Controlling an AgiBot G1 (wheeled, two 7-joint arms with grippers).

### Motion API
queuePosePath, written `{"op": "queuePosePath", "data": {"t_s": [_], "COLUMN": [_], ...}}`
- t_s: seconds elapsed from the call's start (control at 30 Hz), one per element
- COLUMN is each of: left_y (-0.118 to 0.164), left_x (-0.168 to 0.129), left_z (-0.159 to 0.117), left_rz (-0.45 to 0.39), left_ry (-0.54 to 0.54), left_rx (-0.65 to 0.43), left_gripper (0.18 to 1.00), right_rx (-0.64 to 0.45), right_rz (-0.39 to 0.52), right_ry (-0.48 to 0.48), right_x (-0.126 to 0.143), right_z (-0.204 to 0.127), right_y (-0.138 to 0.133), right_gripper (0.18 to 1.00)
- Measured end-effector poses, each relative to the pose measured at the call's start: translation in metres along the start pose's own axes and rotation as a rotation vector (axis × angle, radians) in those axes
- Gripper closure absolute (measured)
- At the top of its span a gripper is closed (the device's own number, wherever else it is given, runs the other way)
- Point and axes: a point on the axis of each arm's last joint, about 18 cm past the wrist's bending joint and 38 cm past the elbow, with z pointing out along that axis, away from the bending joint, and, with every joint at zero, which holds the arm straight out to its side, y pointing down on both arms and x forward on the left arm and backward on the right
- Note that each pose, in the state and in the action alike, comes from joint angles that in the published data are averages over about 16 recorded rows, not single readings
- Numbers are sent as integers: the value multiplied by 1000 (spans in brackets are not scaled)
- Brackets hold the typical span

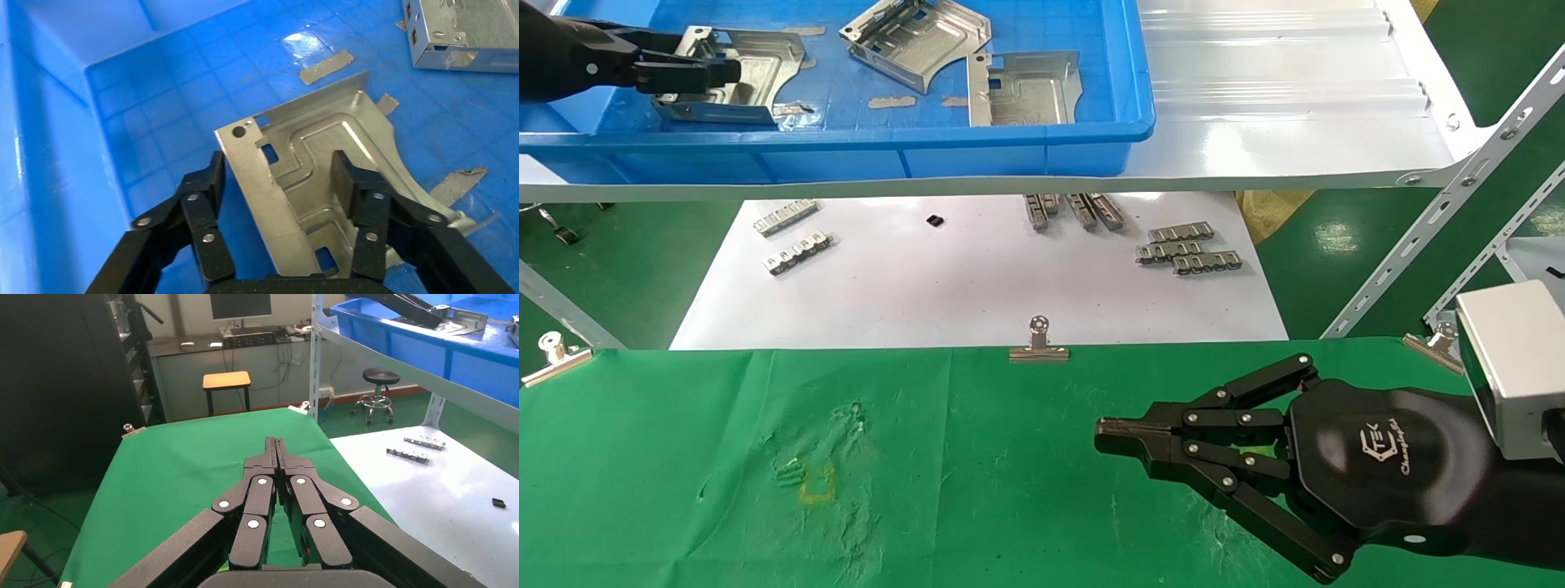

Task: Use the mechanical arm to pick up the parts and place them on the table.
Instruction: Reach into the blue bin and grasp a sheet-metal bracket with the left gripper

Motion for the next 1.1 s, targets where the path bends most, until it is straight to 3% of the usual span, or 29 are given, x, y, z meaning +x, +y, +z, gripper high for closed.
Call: {"op": "queuePosePath", "data": {"t_s": [0.47, 0.67, 0.87, 1.1], "left_y": [0, -5, -21, -44], "left_x": [0, 2, 12, 39], "left_z": [4, 4, -2, -21], "left_rz": [-13, -21, -21, 32], "left_ry": [-10, 3, 69, 245], "left_rx": [19, 48, 130, 250], "left_gripper": [767, 861, 903, 911], "right_rx": [0, 0, 0, 0], "right_rz": [0, 0, 0, 0], "right_ry": [0, 0, 0, 0], "right_x": [0, 0, 0, 0], "right_z": [0, 0, 0, 0], "right_y": [0, 0, 0, 0], "right_gripper": [988, 983, 963, 905]}}
